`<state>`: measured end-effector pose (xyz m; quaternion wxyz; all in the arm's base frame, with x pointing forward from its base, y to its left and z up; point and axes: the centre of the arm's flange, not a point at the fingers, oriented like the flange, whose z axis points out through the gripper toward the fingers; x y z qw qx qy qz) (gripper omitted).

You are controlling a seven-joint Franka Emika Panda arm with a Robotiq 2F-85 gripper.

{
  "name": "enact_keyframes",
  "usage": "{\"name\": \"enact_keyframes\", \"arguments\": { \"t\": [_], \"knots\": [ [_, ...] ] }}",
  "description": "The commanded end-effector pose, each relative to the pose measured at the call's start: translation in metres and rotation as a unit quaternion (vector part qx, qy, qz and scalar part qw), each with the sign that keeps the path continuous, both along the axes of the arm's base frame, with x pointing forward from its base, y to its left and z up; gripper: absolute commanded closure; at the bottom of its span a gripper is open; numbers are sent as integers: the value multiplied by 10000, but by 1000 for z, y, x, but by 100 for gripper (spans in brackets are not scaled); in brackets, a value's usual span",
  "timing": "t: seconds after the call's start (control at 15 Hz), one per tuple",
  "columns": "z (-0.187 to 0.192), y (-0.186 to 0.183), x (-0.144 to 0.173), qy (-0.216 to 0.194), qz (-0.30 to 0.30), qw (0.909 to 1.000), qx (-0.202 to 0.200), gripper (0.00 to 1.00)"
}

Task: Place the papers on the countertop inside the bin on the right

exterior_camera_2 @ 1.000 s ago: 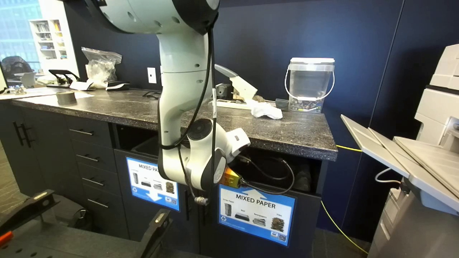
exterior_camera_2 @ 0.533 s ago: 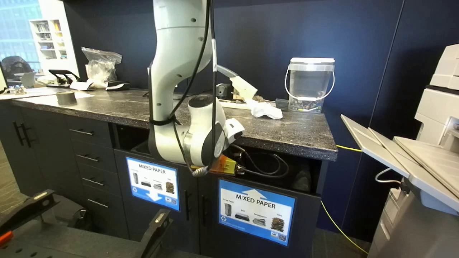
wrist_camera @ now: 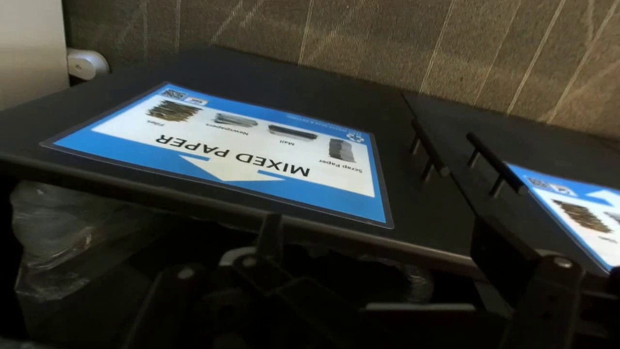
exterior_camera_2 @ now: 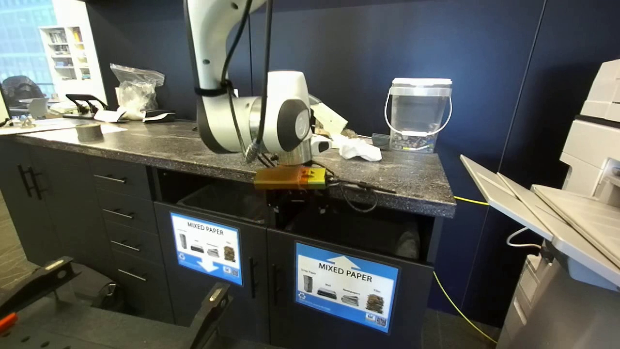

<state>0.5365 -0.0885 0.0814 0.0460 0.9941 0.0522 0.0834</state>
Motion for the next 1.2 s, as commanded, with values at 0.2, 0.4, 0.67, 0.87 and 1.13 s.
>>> {"name": "enact_keyframes", "arguments": {
  "t": [0.2, 0.4, 0.67, 0.87, 1.13],
  "knots": [
    [129, -6, 25, 228, 423, 9985, -279, 0],
    [167, -18, 56, -78, 394, 9987, -315, 0],
    [194, -32, 100, -652, 183, 9970, -385, 0],
    [197, -46, 128, -934, -35, 9948, -408, 0],
    [187, -67, 164, -1150, -205, 9927, -313, 0]
  ]
}}
